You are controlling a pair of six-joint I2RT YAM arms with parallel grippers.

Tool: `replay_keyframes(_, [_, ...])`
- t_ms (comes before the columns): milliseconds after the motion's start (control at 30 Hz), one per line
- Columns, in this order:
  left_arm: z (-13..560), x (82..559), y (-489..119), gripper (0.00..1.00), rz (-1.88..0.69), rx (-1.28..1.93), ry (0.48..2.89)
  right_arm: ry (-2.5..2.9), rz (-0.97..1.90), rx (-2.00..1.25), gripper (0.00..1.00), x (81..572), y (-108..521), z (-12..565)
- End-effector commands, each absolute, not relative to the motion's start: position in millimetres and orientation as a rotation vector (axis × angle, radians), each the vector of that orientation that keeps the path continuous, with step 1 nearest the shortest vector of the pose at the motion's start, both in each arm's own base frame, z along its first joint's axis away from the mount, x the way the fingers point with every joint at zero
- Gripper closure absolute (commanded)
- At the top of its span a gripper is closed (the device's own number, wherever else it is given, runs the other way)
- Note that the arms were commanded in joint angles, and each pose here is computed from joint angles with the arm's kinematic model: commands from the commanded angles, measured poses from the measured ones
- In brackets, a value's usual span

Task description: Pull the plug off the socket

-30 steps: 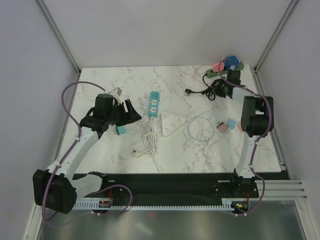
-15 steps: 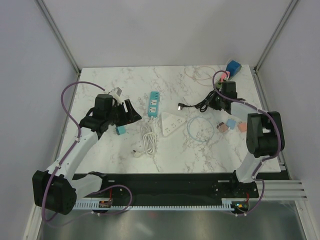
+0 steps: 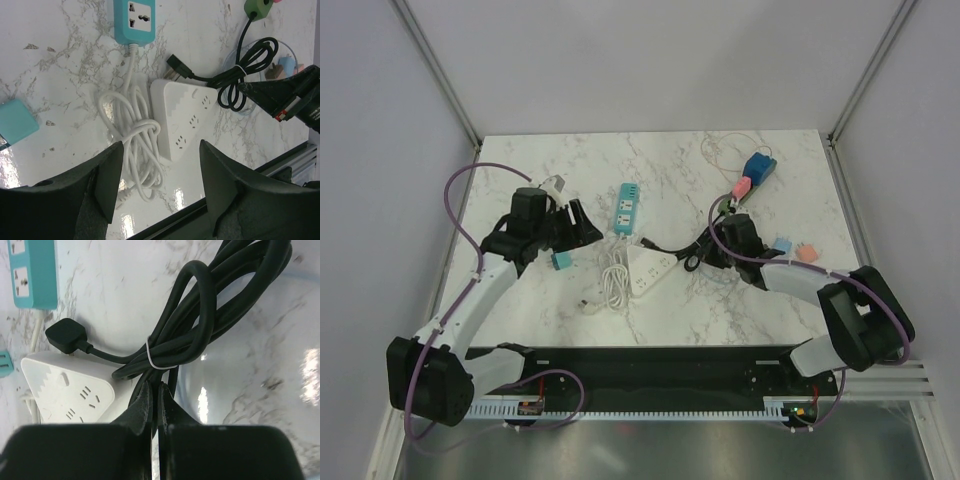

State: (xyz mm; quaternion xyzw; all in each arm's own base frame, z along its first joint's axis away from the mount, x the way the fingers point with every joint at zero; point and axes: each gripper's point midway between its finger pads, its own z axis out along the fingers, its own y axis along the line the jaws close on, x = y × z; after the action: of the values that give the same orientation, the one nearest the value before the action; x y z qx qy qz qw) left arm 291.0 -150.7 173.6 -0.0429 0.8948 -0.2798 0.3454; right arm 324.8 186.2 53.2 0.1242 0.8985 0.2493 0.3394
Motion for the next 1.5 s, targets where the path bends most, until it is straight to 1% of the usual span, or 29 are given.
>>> replay_keyframes(0, [176,295,-157,0.32,-0.756,-0.044,2.297,2.316,0.857,0.242,1.0,295,233,69])
replay_keyframes(100, [171,295,-162,0.32,-0.785,-0.026,2.317,2.312,0.901,0.193,1.0,283,250,70])
replay_keyframes(200, [165,295,-164,0.32,-0.8,-0.013,2.336,2.316,0.842,0.177,0.87,284,245,72])
replay_keyframes(233, [161,294,-166,0.32,-0.803,-0.008,2.349,2.305,0.817,0.174,0.79,287,243,76])
replay_keyframes(300, [160,295,-168,0.32,-0.799,0.005,2.349,2.241,0.769,0.168,0.71,296,235,97])
replay_keyframes(467, [155,294,-184,0.29,-0.788,0.101,2.351,2.101,0.76,0.166,0.44,309,228,152])
replay_keyframes(500, [154,293,-188,0.28,-0.792,0.124,2.351,2.09,0.743,0.166,0.41,312,224,158])
replay_keyframes(567, [152,288,-203,0.27,-0.805,0.192,2.358,2.056,0.708,0.161,0.29,322,218,179])
replay_keyframes(600, [151,287,-208,0.27,-0.81,0.211,2.364,2.095,0.639,0.143,0.27,321,208,174])
replay_keyframes(633, [153,287,-214,0.26,-0.82,0.229,2.36,2.091,0.586,0.174,0.23,329,194,176])
replay_keyframes(700, [155,284,-225,0.26,-0.836,0.26,2.362,2.088,0.513,0.212,0.23,340,166,179])
replay_keyframes(767, [166,287,-237,0.26,-0.845,0.28,2.34,2.091,0.528,0.238,0.23,341,148,178])
replay_keyframes(800, [167,290,-241,0.26,-0.846,0.279,2.341,2.077,0.508,0.298,0.23,346,126,178])
replay_keyframes(867, [181,297,-260,0.27,-0.87,0.296,2.313,2.068,0.491,0.337,0.23,343,108,175])
replay_keyframes(900, [173,303,-269,0.28,-0.876,0.3,2.337,2.054,0.467,0.373,0.23,343,95,175])
replay_keyframes(933, [186,310,-284,0.29,-0.9,0.314,2.303,2.059,0.448,0.39,0.22,342,88,171])
replay_keyframes(967, [186,315,-294,0.32,-0.924,0.303,2.306,2.065,0.428,0.403,0.23,340,83,168])
replay_keyframes(1000, [182,330,-310,0.35,-0.947,0.299,2.296,2.069,0.405,0.425,0.22,341,74,166])
replay_keyframes(1033, [180,333,-322,0.4,-0.975,0.303,2.294,2.072,0.388,0.43,0.22,342,70,166])
replay_keyframes(1067, [177,338,-334,0.47,-1.015,0.264,2.306,2.097,0.37,0.444,0.22,340,66,162])
replay_keyframes(1100, [191,352,-349,0.5,-1.061,0.253,2.241,2.117,0.349,0.464,0.22,341,60,157])
replay_keyframes(1133, [174,357,-363,0.55,-1.09,0.207,2.276,2.118,0.343,0.46,0.22,344,58,164])
replay_keyframes(1200, [183,374,-381,0.58,-1.118,0.158,2.213,2.18,0.294,0.468,0.21,341,52,157])
replay_keyframes(1233, [192,382,-396,0.62,-1.152,0.154,2.143,2.177,0.291,0.462,0.21,343,53,165])
replay_keyframes(1267, [181,390,-404,0.62,-1.159,0.106,2.143,2.201,0.274,0.462,0.21,341,51,163])
replay_keyframes(1367, [184,406,-434,0.66,-1.21,0.063,2.053,2.211,0.217,0.486,0.2,343,44,172])
replay_keyframes(1400, [188,407,-445,0.67,-1.239,0.051,2.022,2.19,0.182,0.506,0.19,347,38,182])
replay_keyframes(1433, [175,409,-450,0.68,-1.235,0.04,2.032,2.2,0.163,0.514,0.19,345,35,181])
replay_keyframes(1467, [176,411,-455,0.7,-1.249,0.04,2.014,2.199,0.15,0.513,0.19,346,34,182])
